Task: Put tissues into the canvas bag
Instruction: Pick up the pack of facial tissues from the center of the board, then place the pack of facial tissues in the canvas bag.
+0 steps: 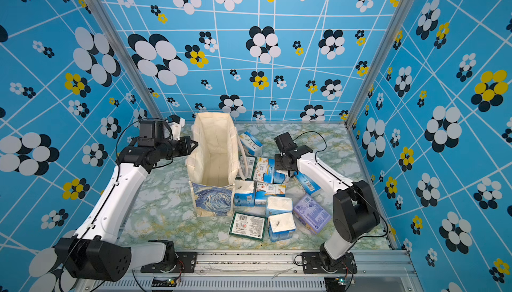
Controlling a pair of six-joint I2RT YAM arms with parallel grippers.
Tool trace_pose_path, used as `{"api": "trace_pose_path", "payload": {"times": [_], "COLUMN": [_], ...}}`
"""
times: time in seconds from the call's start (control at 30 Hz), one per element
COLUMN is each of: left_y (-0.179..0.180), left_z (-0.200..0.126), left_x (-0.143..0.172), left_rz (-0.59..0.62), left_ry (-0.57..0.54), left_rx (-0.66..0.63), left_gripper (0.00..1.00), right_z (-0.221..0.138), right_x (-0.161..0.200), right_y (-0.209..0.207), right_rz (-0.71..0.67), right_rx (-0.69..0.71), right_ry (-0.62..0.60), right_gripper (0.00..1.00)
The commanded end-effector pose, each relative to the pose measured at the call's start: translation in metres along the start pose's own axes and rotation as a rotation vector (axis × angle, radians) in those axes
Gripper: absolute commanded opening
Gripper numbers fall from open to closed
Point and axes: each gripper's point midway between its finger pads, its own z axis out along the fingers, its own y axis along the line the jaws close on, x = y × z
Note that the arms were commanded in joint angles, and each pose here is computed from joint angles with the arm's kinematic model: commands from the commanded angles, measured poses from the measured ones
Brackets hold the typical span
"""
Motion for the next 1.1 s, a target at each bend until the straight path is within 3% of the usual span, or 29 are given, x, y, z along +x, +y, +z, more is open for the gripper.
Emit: {"api": "trace_pose_path", "payload": {"times": [0.0,0.23,0.43,0.67,0.77,0.87,1.07], "left_y": [-0.023,-0.032,-0.039,-0.036,-0.036,-0.037,-0.037], "left_z": [-0.003,-0.004,-0.005,-0.002,-0.002,-0.002,-0.005], "left_x": [-0.015,-0.007,-0.004,-0.007,-0.009,-0.009,-0.006], "left_rz": [0.082,0.138,0.161,0.146,0.14,0.139,0.154], "left_ry": [-0.046,-0.028,-0.034,-0.047,-0.053,-0.056,-0.053], "left_rx": [0.098,0.154,0.192,0.184,0.182,0.176,0.151], "left_gripper": [0.0,0.0,0.0,0.0,0.0,0.0,0.0], "right_z": [-0.008,-0.065,-0.153,-0.264,-0.296,-0.303,-0.255], "right_x": [-0.003,-0.036,-0.081,-0.115,-0.124,-0.133,-0.149], "right_y": [-0.002,0.001,0.016,0.077,0.117,0.151,0.205], "right_rz": [-0.006,-0.022,-0.044,-0.145,-0.192,-0.228,-0.256], "right_rx": [0.022,-0.029,-0.15,-0.452,-0.603,-0.673,-0.658], "right_ry": [0.001,-0.156,-0.415,-0.716,-0.783,-0.787,-0.693], "right_gripper": [0.4,0.32,0.32,0.31,0.31,0.31,0.31]}}
